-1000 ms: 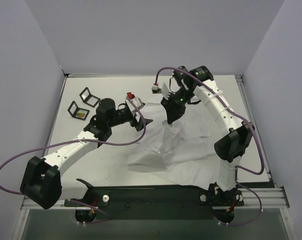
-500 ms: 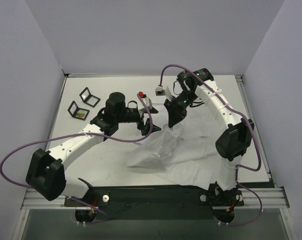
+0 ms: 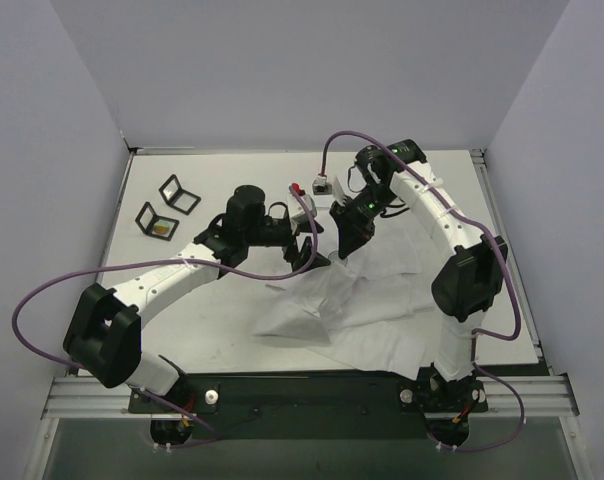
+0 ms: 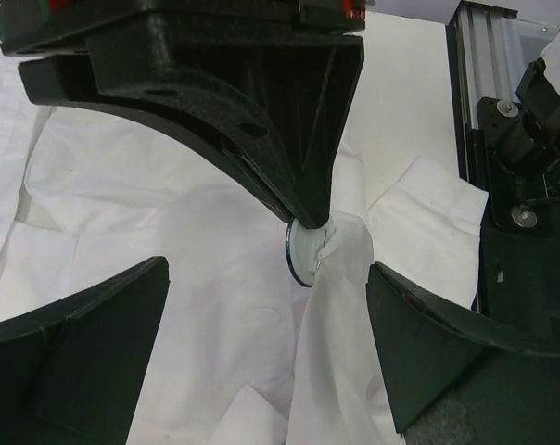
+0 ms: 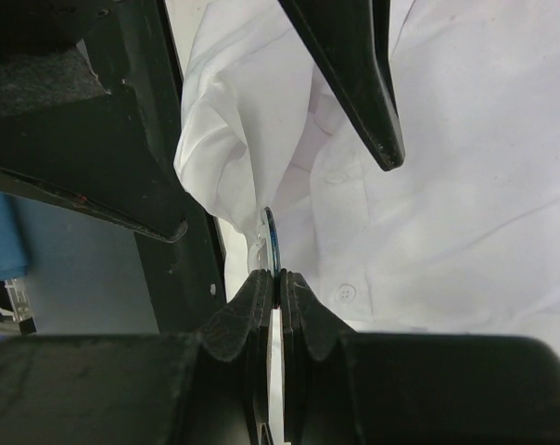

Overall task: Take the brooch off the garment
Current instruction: Open the brooch over the flattened clothing.

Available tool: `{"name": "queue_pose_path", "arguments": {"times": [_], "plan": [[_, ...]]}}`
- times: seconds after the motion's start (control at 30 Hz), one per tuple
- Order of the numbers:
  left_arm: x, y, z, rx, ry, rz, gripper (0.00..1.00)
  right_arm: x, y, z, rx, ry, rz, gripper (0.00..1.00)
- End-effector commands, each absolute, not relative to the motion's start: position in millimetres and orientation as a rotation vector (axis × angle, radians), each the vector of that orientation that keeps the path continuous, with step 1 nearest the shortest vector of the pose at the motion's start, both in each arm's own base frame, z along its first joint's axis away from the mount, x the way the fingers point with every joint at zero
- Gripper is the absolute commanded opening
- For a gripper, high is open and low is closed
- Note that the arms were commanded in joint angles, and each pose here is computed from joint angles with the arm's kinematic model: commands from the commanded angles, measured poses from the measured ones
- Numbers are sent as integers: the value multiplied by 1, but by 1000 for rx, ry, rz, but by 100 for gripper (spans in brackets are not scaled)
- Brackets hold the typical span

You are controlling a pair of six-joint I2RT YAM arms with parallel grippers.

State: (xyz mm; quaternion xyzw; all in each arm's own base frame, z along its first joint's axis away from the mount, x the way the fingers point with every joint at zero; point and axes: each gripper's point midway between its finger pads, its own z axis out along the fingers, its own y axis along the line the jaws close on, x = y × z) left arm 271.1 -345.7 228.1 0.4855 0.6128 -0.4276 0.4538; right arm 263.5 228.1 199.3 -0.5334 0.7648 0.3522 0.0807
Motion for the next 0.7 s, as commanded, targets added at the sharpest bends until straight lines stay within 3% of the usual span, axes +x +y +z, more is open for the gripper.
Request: {"name": "queue_pose_path", "arguments": {"times": [0.0, 0.67], "plan": [[267, -350, 253, 1178, 1450, -1095, 97, 220, 212, 219, -1579, 2408, 1175, 0], [282, -339, 243, 1119, 1497, -1173, 97, 231, 237, 223, -1616, 2360, 1059, 0]]}}
